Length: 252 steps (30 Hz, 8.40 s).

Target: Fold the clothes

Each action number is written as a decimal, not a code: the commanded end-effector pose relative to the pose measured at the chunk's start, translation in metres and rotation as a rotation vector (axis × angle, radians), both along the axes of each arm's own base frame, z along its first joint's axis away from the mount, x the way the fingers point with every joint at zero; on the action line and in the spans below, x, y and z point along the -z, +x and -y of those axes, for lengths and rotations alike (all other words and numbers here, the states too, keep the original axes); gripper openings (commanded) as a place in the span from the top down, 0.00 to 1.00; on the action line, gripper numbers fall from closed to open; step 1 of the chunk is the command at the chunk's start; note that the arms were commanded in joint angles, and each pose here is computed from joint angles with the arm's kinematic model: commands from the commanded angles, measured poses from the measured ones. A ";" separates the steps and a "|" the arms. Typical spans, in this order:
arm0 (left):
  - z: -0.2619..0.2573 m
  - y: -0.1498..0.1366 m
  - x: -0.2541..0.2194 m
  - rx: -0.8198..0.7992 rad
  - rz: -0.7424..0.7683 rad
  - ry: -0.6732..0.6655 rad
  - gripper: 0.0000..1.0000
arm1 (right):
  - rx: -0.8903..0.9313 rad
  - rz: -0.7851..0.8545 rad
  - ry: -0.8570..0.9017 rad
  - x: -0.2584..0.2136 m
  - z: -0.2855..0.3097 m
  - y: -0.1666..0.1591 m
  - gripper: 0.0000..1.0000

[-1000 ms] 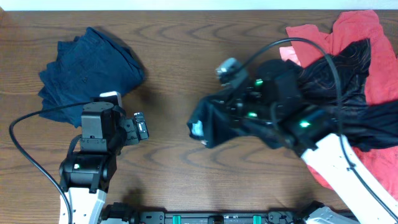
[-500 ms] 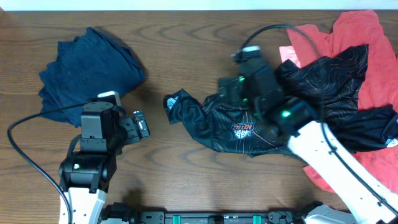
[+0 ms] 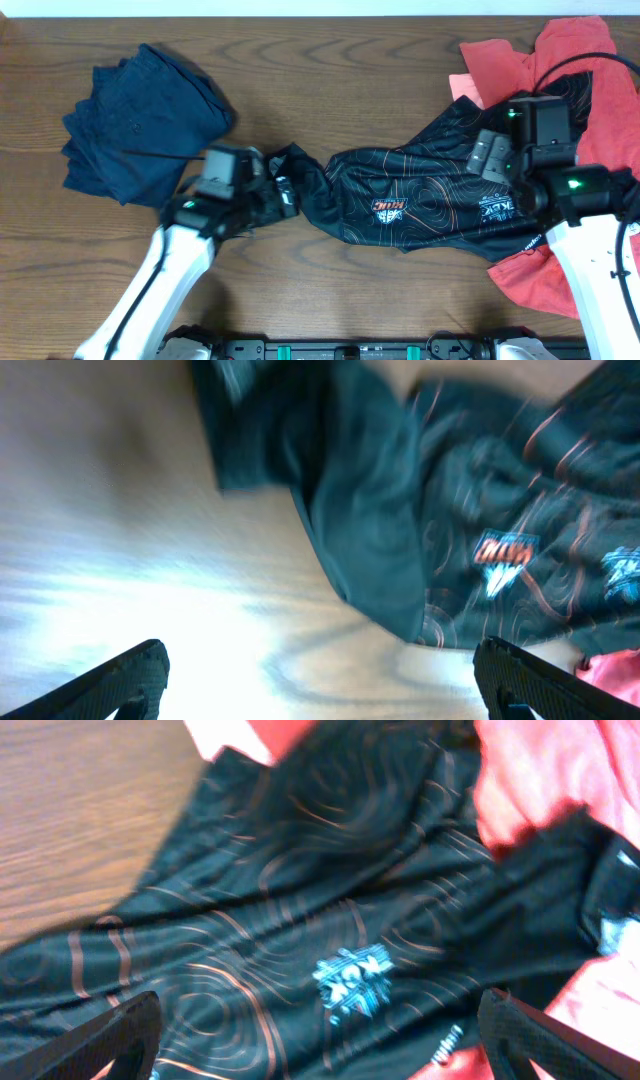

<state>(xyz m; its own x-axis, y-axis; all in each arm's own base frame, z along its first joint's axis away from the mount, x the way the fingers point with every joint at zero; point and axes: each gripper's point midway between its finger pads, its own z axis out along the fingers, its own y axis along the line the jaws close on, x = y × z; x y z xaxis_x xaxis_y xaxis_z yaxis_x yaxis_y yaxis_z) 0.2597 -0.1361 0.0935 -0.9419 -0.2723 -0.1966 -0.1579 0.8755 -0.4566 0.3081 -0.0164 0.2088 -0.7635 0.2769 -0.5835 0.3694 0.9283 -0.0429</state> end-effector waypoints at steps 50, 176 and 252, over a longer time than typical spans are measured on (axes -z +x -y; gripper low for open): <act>-0.103 0.103 -0.087 -0.194 0.083 0.057 0.02 | 0.036 -0.165 0.026 0.030 0.021 -0.015 0.25; -0.173 -0.056 -0.010 -0.563 -0.251 0.197 0.94 | 0.101 -0.348 0.576 0.105 0.075 0.022 0.40; -0.162 -0.014 -0.120 -0.351 0.033 0.148 0.94 | 0.104 -0.160 0.394 -0.005 0.003 0.001 0.99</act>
